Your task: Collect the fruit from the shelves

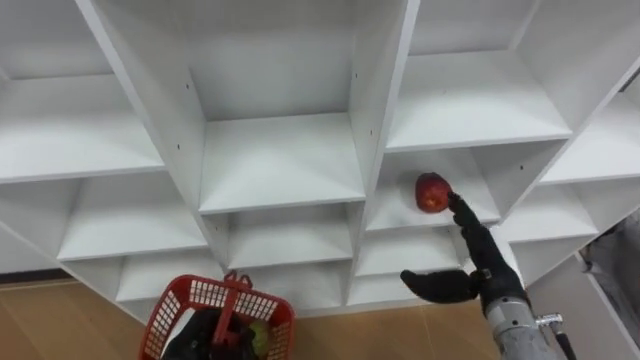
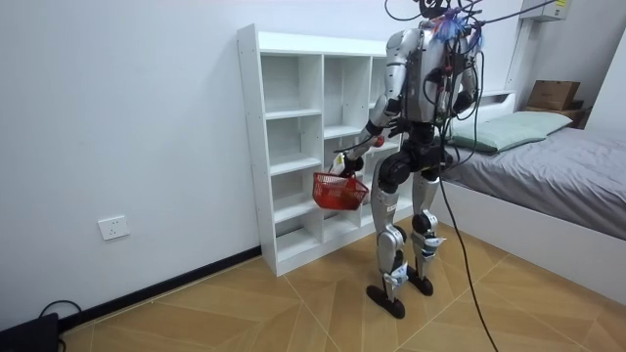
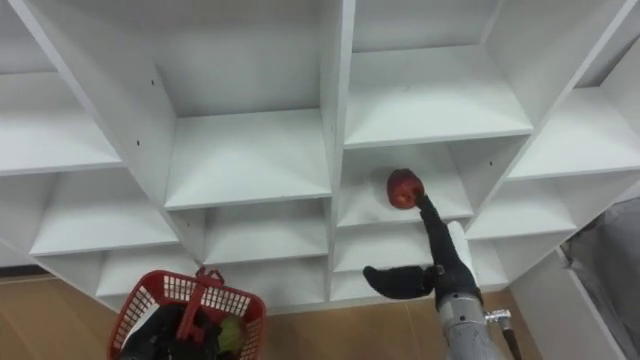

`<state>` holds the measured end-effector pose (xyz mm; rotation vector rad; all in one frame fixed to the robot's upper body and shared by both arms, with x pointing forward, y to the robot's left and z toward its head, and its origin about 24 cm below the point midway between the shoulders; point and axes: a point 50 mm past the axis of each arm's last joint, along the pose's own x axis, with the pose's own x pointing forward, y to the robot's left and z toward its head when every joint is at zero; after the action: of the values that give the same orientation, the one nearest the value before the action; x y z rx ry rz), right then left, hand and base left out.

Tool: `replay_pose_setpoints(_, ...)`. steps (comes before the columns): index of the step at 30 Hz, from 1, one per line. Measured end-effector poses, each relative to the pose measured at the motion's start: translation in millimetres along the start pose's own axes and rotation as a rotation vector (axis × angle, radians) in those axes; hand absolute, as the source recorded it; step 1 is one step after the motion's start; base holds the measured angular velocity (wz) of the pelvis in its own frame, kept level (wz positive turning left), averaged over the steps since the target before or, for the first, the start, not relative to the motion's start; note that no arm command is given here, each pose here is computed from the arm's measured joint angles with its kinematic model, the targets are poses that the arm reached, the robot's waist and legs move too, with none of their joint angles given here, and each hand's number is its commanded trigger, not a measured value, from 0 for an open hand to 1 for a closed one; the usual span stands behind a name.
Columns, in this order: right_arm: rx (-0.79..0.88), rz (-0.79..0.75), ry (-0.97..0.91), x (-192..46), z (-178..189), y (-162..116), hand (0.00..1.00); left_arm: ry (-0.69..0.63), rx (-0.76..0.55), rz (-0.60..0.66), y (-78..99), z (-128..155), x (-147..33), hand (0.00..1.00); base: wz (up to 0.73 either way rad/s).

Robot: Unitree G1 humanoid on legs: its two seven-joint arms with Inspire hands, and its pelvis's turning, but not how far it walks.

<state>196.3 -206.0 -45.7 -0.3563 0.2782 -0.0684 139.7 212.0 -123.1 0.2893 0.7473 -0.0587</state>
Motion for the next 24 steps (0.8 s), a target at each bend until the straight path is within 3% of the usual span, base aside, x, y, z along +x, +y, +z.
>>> replay_pose_setpoints(8,0.077,-0.093,0.009,3,1,-14,0.00,0.013,-0.009,0.032,4.2,-4,-2.4,1.00,0.00)
replay_pose_setpoints(24,0.174,-0.116,0.048,4,-4,-17,0.00,0.044,-0.013,0.007,1.5,-12,-6.1,1.00,-0.01)
